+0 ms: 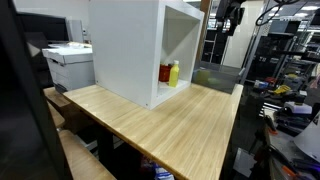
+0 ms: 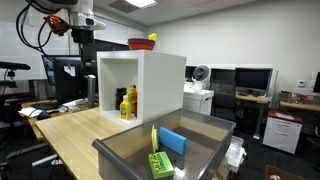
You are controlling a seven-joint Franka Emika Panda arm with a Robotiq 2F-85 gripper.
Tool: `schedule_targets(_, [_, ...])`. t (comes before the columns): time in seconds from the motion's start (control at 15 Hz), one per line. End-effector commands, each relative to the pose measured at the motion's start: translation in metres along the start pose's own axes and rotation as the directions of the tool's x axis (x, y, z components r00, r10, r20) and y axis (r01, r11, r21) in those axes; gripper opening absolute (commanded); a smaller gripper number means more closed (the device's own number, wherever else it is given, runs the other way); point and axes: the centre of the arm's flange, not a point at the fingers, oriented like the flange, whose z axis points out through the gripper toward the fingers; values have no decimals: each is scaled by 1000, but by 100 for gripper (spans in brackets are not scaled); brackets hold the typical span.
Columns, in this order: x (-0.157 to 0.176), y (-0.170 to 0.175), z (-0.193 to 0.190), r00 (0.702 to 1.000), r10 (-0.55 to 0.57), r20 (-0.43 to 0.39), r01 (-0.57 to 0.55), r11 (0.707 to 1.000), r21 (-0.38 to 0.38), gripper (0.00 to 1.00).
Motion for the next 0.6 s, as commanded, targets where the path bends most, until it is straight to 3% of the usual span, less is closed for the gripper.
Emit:
schedule_targets(0.0, [8,15,-8,996,87,-25,-88,996,-18,100])
schedule_targets(0.33, [18,40,-15,981,190,-47,-191,981,-24,100])
schedule_targets(0.53, [29,68,-22,953,291,-82,-295,955,-32,100])
